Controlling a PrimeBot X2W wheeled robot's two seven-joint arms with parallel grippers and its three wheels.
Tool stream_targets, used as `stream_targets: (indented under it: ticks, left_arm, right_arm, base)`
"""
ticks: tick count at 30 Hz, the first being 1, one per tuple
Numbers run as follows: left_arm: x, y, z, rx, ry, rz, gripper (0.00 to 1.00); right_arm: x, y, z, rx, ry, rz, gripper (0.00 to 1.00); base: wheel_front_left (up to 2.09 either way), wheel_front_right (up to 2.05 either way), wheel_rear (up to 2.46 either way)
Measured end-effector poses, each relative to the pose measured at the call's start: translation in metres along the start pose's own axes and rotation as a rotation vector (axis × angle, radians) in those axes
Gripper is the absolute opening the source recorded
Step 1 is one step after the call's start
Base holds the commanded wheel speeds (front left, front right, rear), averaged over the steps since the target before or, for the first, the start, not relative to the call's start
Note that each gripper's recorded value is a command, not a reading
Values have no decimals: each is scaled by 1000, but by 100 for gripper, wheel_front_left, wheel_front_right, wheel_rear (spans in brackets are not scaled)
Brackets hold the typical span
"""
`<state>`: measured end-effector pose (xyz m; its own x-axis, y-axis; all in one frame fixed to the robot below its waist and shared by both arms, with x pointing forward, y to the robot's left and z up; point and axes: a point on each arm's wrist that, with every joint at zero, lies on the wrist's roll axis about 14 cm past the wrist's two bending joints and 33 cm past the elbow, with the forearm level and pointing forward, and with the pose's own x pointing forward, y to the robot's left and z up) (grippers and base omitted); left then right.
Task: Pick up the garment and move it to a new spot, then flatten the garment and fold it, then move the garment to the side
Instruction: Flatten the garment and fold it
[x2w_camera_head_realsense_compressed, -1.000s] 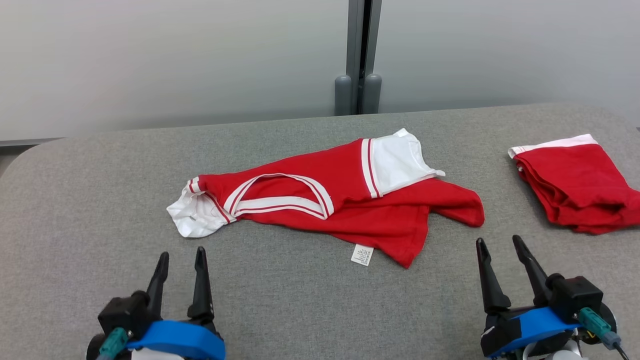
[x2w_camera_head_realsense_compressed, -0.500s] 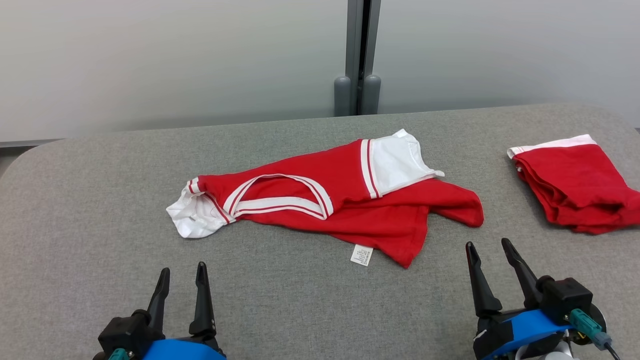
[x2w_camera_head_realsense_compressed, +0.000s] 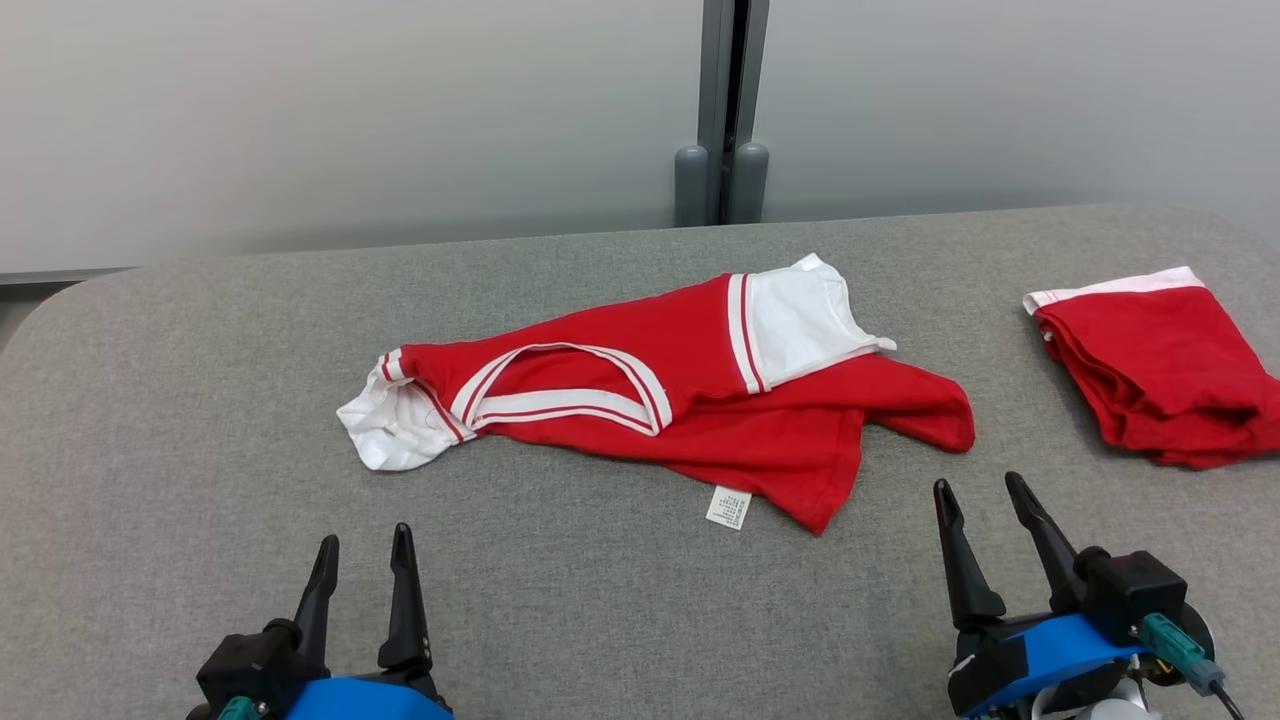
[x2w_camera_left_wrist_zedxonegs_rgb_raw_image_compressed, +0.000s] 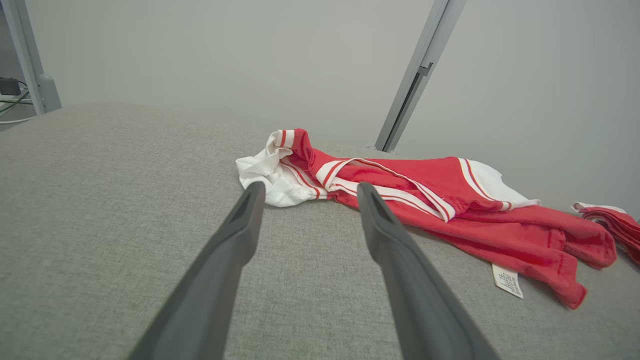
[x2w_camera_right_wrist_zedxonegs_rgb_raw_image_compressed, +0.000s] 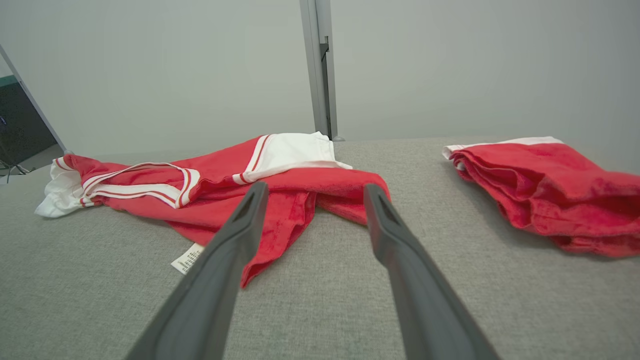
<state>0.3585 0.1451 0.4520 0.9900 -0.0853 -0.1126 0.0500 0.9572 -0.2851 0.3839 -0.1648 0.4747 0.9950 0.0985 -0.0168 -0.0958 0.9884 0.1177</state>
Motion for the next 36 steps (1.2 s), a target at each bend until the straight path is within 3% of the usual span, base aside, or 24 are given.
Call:
stream_targets:
  ticks: [13, 22, 36]
  left_arm:
    - [3, 0, -4, -3, 10, 2, 100]
    - [15, 0, -8, 13, 19, -1, 100]
    - [23, 24, -18, 8, 45, 76, 100]
  right_arm:
    - [11, -2, 3, -37, -5, 3, 100]
    - [68, -12, 27, -251, 4, -1, 100]
    - [132, -15, -57, -463, 359, 93, 100]
  base:
    - [0, 0, 0]
    - [0, 0, 0]
    - [0, 0, 0]
